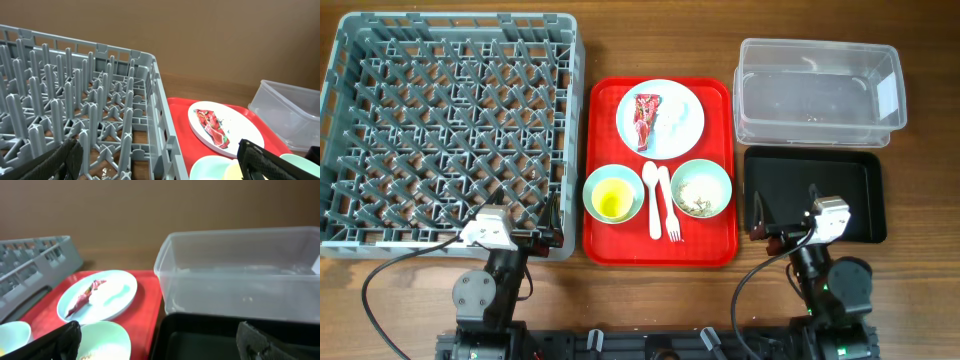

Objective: Sort waste into correct bins and load items into the dishwasher rack

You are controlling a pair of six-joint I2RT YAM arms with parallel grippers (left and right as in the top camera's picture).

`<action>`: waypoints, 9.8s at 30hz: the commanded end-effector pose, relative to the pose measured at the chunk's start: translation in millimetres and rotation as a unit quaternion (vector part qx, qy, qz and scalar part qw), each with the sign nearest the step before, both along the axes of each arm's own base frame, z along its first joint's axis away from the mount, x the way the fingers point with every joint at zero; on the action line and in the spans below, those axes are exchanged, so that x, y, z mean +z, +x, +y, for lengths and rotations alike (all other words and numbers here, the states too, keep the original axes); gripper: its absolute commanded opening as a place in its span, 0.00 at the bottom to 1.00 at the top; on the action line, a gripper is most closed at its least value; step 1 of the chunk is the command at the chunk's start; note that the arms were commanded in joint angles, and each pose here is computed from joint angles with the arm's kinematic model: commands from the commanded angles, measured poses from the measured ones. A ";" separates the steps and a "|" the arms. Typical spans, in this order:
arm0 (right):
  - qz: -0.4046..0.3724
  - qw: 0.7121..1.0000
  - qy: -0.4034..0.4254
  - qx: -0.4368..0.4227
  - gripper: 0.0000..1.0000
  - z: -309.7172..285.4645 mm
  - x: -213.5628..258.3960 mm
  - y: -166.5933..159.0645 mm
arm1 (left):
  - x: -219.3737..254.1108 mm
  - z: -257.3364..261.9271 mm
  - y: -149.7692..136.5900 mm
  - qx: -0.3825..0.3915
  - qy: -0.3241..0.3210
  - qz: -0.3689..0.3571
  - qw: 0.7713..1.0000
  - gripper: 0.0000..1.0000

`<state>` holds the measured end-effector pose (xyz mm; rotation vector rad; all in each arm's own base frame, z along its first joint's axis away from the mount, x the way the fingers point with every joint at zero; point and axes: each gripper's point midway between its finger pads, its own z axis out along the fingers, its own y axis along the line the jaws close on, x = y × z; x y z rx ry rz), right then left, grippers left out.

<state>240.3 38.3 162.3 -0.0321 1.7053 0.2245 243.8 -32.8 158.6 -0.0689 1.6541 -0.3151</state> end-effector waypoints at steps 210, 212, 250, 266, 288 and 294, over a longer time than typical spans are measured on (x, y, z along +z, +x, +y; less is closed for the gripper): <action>0.505 0.791 0.299 0.176 0.04 28.8 -20.0 78.1 | 26.5 4.3 11.0 0.018 0.011 0.293 0.956 1.00; 0.485 0.777 0.352 0.190 0.04 15.8 -21.8 75.3 | 27.0 4.3 11.3 0.018 0.011 0.292 0.956 1.00; 0.400 0.612 0.666 0.148 0.04 -64.3 24.5 126.6 | 26.9 4.3 11.2 0.018 0.011 0.292 0.956 1.00; 0.335 0.688 0.583 0.271 0.04 -56.5 47.5 117.1 | 27.0 4.3 11.3 0.018 0.011 0.292 0.956 1.00; 0.157 0.813 0.424 0.367 0.04 -16.0 165.2 149.5 | 27.1 4.3 11.4 0.018 0.011 0.292 0.956 1.00; 0.154 0.827 0.376 0.388 0.04 -21.3 233.6 166.9 | 27.2 4.3 11.5 0.018 0.010 0.291 0.956 1.00</action>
